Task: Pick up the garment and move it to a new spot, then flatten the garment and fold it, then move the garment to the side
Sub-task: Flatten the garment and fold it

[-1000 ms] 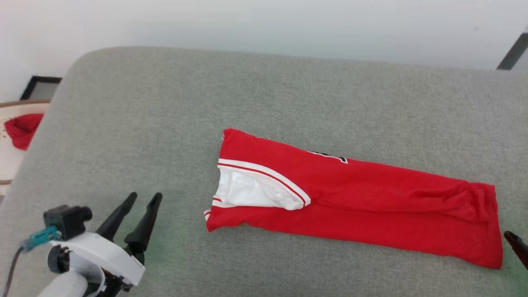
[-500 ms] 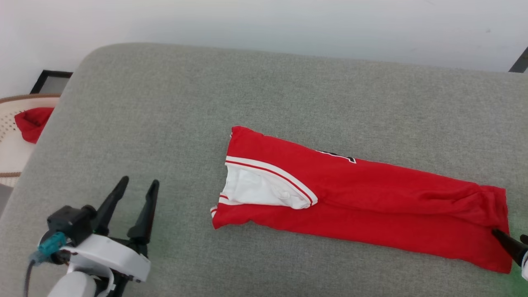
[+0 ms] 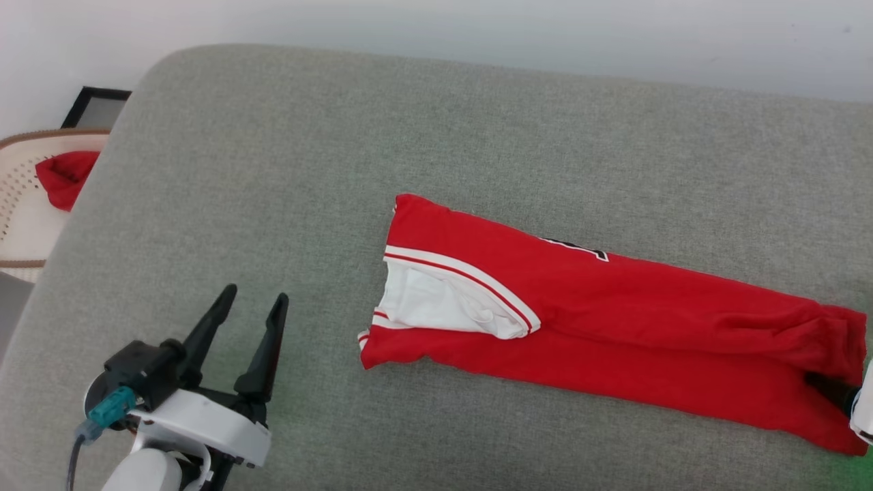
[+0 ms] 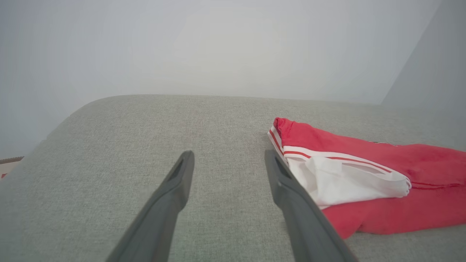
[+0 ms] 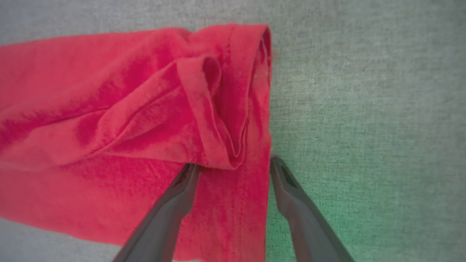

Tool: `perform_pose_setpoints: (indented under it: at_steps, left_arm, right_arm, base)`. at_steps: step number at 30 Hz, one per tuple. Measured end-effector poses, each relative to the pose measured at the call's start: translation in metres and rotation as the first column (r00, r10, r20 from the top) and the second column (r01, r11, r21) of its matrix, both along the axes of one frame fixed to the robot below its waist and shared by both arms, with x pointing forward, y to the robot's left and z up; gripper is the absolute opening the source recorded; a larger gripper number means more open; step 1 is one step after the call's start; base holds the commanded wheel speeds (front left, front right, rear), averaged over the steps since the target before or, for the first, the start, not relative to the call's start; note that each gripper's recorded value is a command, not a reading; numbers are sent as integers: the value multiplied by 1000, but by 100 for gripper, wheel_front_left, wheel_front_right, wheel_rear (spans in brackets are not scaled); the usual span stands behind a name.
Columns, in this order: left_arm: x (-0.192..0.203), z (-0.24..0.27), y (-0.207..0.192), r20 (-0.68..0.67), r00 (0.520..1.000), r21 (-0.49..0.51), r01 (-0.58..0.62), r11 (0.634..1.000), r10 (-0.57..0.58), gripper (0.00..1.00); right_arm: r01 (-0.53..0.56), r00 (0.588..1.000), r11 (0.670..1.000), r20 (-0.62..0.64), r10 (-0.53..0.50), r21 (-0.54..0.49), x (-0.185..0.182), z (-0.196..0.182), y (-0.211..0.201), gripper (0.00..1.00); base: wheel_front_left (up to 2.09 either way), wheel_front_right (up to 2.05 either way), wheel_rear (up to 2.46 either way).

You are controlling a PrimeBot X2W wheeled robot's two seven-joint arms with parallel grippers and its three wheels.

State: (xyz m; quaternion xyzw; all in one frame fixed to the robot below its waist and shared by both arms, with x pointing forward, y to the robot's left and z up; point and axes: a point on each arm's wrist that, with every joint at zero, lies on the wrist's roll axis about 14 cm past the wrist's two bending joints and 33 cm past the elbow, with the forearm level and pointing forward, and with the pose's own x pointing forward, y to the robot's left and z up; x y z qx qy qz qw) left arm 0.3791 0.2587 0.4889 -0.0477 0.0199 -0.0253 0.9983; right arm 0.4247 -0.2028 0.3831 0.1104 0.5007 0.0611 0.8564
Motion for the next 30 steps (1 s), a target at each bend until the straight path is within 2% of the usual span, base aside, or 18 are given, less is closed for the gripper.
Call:
perform_pose_setpoints:
  at_steps: [8, 9, 10, 11, 23, 26, 30]
  left_arm:
    - [7, -4, 0, -10, 1000, -2, -1, 1000, 1, 100]
    - [7, -5, 0, -12, 1000, -2, -1, 1000, 1, 100]
    - [7, -6, 0, -15, 1000, -2, -1, 1000, 1, 100]
    - [8, -6, 0, -17, 1000, -2, -2, 1000, 2, 100]
    - [17, -10, 2, -18, 1000, -22, -14, 1000, 14, 100]
    - [19, -12, 3, -23, 1000, -25, -16, 1000, 16, 100]
    - [24, -15, 4, -29, 1000, -22, -13, 1000, 13, 100]
  right_arm:
    - [-11, 999, 1000, -39, 10, -22, 3, -12, 5, 100]
    - [-13, 999, 1000, -43, 12, -25, 3, -13, 5, 51]
    - [-15, 999, 1000, -47, 14, -24, 3, -14, 6, 35]
    - [-14, 999, 1000, -48, 13, -23, 4, -15, 6, 0]
    - [76, 996, 997, 55, -77, 20, 22, -6, -3, 0]
    - [124, 986, 992, 110, -125, 16, 29, 2, -19, 0]
    - [230, 962, 972, 163, -219, -53, 30, 12, -67, 0]
  base:
    - [0, 0, 0]
    - [0, 0, 0]
    - [0, 0, 0]
    - [0, 0, 0]
    - [0, 0, 0]
    - [0, 0, 0]
    - [0, 0, 0]
